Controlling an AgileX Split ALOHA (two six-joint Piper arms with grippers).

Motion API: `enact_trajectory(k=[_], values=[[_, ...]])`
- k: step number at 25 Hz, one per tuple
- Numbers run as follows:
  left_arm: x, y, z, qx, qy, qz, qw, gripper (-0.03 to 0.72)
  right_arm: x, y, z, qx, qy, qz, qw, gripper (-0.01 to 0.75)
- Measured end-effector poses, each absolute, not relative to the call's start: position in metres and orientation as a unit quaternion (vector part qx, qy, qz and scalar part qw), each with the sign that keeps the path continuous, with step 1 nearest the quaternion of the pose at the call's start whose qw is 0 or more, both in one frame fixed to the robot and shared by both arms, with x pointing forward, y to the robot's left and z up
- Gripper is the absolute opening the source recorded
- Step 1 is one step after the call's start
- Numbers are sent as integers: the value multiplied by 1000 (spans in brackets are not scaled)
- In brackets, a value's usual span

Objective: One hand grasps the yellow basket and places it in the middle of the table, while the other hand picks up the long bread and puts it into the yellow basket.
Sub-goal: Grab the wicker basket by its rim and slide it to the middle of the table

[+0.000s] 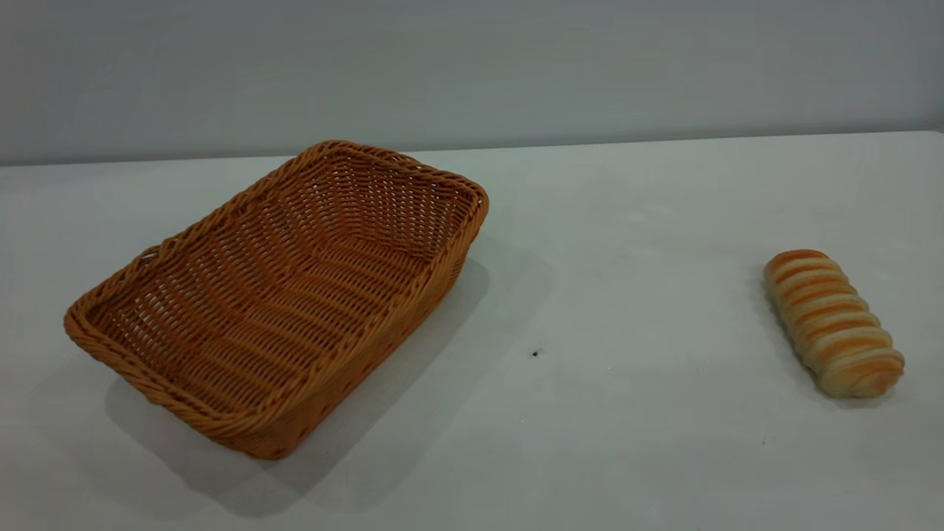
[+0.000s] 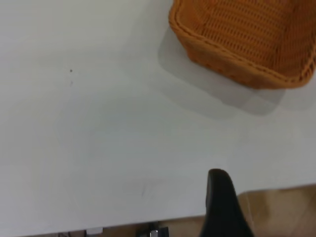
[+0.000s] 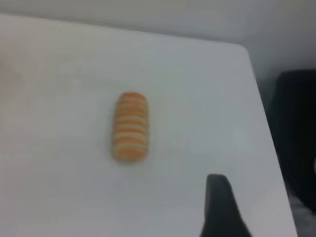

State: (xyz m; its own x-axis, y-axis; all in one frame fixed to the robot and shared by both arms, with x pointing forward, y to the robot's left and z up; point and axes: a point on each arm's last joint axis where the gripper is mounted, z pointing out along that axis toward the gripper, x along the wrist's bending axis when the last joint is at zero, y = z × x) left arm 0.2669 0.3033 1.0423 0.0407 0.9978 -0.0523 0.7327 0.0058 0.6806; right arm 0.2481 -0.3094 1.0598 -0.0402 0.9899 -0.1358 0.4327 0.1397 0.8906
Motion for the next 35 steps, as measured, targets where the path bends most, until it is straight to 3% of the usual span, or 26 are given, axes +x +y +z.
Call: enact_trajectory(k=[11, 17, 22, 31, 35], values=[[358, 295, 1035, 628, 693, 267, 232, 505, 362, -291, 1076, 606, 703, 243, 281, 498], [393, 285, 1012, 599, 737, 227, 213, 505, 405, -285, 1067, 621, 720, 204, 233, 498], [415, 278, 988, 583, 770, 187, 181, 505, 424, -280, 1054, 627, 723, 200, 212, 498], [456, 260, 986, 527, 819, 123, 190, 504, 431, -276, 1049, 637, 715, 214, 193, 498], [474, 253, 979, 511, 840, 92, 157, 504, 431, -274, 1049, 637, 715, 222, 183, 498]])
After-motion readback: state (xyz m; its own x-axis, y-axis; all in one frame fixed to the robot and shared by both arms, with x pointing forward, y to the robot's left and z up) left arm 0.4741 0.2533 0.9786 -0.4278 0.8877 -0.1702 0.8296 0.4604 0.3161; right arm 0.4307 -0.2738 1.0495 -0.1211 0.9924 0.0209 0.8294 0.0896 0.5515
